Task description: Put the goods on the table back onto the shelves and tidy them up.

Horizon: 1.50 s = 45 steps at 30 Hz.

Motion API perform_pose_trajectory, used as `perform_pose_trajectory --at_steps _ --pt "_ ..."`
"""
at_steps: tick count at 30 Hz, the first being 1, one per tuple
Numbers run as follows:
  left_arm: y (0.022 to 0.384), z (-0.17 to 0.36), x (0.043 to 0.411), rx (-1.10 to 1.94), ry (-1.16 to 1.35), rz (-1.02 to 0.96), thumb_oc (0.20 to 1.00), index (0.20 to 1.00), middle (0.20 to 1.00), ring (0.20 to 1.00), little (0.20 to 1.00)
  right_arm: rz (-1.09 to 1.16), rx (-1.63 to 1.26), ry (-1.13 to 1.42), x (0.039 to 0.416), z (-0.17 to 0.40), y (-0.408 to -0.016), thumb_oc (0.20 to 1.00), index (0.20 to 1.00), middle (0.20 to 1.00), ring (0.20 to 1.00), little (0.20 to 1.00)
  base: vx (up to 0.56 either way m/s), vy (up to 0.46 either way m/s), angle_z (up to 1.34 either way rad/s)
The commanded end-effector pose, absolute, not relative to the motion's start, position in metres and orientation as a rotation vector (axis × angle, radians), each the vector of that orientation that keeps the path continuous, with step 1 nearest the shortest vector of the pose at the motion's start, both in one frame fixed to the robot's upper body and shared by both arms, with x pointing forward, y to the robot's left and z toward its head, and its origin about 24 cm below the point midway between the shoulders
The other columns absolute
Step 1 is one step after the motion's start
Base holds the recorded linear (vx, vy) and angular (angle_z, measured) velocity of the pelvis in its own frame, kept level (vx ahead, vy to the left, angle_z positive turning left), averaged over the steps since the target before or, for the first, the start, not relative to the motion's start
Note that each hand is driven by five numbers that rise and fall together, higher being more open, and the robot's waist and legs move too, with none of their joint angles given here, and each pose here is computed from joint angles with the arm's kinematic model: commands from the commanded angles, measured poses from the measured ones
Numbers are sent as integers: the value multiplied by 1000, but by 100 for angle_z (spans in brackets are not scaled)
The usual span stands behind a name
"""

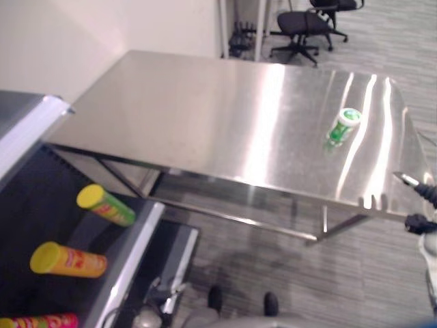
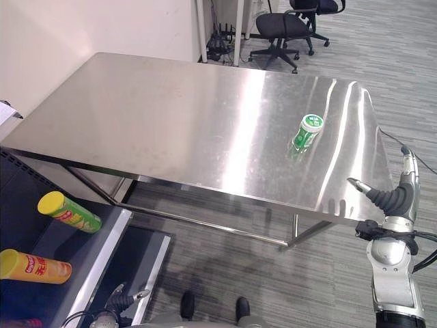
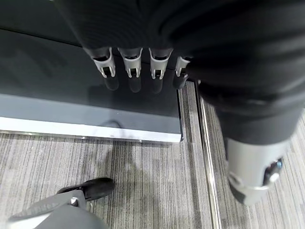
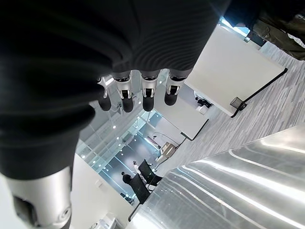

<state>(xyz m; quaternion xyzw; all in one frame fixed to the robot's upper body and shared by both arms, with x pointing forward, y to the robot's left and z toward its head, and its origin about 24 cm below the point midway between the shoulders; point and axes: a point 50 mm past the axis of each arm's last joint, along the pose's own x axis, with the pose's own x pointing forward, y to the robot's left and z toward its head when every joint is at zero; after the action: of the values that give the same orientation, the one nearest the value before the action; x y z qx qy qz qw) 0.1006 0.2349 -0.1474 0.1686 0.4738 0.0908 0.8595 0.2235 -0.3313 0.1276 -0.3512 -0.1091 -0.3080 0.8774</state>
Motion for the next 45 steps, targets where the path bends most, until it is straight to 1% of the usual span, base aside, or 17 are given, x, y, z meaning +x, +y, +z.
perform_pose_trajectory --at_steps 1,7,9,11,15,21,25,30,38,45 --pt "245 -133 138 461 890 158 1000 1000 1000 1000 1000 -739 -771 -389 235 173 -342 1000 1000 1000 1000 1000 3 -1 -11" --pt "247 -132 140 477 883 149 1000 1000 1000 1000 1000 -813 -799 -316 247 177 -365 1000 1000 1000 1000 1000 14 -1 -3" --pt "247 -132 140 482 881 148 1000 1000 1000 1000 1000 -829 -783 -309 250 179 -369 1000 1000 1000 1000 1000 0 0 0" --pt "247 -131 142 487 878 139 1000 1000 1000 1000 1000 -864 -743 -259 253 176 -382 1000 1000 1000 1000 1000 0 0 0" --pt "249 -133 137 488 897 135 1000 1000 1000 1000 1000 -905 -727 -228 250 178 -396 1000 1000 1000 1000 1000 8 -6 0" --pt "251 -134 134 508 911 101 1000 1000 1000 1000 1000 -894 -700 -196 263 189 -408 1000 1000 1000 1000 1000 8 -26 6" --pt "253 -131 137 517 896 84 1000 1000 1000 1000 1000 -854 -703 -202 278 206 -407 1000 1000 1000 1000 1000 -8 -28 5" --pt "255 -129 138 517 881 82 1000 1000 1000 1000 1000 -831 -709 -221 286 219 -405 1000 1000 1000 1000 1000 0 -8 1" --pt "255 -130 134 499 884 89 1000 1000 1000 1000 1000 -777 -724 -194 293 217 -402 1000 1000 1000 1000 1000 5 -11 9" --pt "255 -132 128 490 906 79 1000 1000 1000 1000 1000 -639 -725 -197 301 214 -388 1000 1000 1000 1000 1000 10 -4 5"
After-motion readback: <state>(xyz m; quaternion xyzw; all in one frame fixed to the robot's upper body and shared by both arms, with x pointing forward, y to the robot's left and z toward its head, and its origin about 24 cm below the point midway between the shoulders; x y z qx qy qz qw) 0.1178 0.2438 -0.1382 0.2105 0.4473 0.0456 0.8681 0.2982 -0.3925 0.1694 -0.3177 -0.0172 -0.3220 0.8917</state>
